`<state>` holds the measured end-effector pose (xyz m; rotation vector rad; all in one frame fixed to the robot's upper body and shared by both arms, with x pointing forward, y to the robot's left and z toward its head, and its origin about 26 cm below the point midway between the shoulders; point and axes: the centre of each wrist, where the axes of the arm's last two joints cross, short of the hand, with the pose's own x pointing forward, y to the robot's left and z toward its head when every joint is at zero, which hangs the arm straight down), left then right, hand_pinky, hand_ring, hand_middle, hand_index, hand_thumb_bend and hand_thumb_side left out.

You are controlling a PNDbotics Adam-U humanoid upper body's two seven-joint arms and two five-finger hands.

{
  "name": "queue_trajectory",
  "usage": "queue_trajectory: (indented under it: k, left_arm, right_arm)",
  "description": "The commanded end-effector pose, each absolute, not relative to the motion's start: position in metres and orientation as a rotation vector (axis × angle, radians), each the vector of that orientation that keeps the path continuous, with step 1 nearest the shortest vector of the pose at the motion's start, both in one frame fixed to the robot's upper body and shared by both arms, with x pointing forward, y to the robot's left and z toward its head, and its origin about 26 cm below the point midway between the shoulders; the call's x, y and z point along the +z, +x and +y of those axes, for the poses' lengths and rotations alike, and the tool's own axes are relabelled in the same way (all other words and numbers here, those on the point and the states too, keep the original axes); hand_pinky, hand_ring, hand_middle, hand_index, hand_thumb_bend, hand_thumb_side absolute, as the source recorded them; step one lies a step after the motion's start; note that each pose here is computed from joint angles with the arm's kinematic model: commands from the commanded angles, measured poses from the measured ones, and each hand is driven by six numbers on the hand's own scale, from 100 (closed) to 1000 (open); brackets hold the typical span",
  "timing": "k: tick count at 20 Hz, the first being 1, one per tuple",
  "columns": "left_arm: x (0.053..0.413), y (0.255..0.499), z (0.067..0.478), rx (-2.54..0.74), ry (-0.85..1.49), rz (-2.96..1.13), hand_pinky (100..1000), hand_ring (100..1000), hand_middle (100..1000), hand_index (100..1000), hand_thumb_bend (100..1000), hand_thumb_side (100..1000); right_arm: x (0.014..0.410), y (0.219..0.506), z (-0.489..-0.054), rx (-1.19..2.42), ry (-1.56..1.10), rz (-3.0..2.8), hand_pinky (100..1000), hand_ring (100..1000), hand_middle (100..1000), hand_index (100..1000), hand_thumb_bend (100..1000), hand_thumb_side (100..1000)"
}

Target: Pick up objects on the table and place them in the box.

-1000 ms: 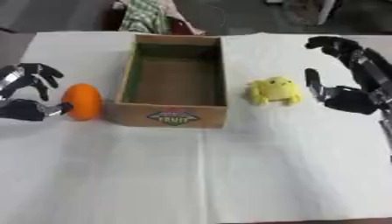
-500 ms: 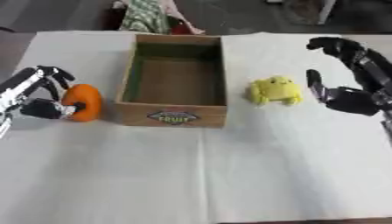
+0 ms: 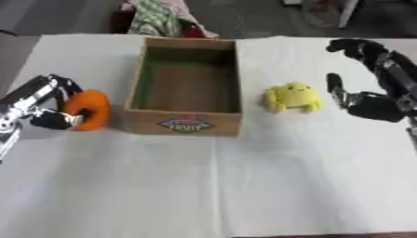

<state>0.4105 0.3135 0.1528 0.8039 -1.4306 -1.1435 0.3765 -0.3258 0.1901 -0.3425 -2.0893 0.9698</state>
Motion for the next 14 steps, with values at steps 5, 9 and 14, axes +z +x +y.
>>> queue_trajectory:
  k: [5, 9, 14]
  left_arm:
    - [0.175, 0.408, 0.318, -1.099, 0.889, -1.503, 604, 180, 205, 368, 105, 100]
    - [0.189, 0.404, 0.317, -1.053, 0.898, -1.563, 608, 174, 194, 344, 149, 100]
    - [0.216, 0.399, 0.31, -1.003, 0.897, -1.67, 617, 173, 212, 364, 185, 100]
  right_arm:
    - [0.2, 0.376, -0.328, 0.979, -0.361, -2.11, 971, 1000, 814, 897, 100, 209]
    - [0.2, 0.376, -0.329, 0.977, -0.363, -2.109, 971, 1000, 814, 897, 100, 209]
    - [0.2, 0.376, -0.329, 0.979, -0.363, -2.105, 971, 1000, 815, 898, 100, 208]
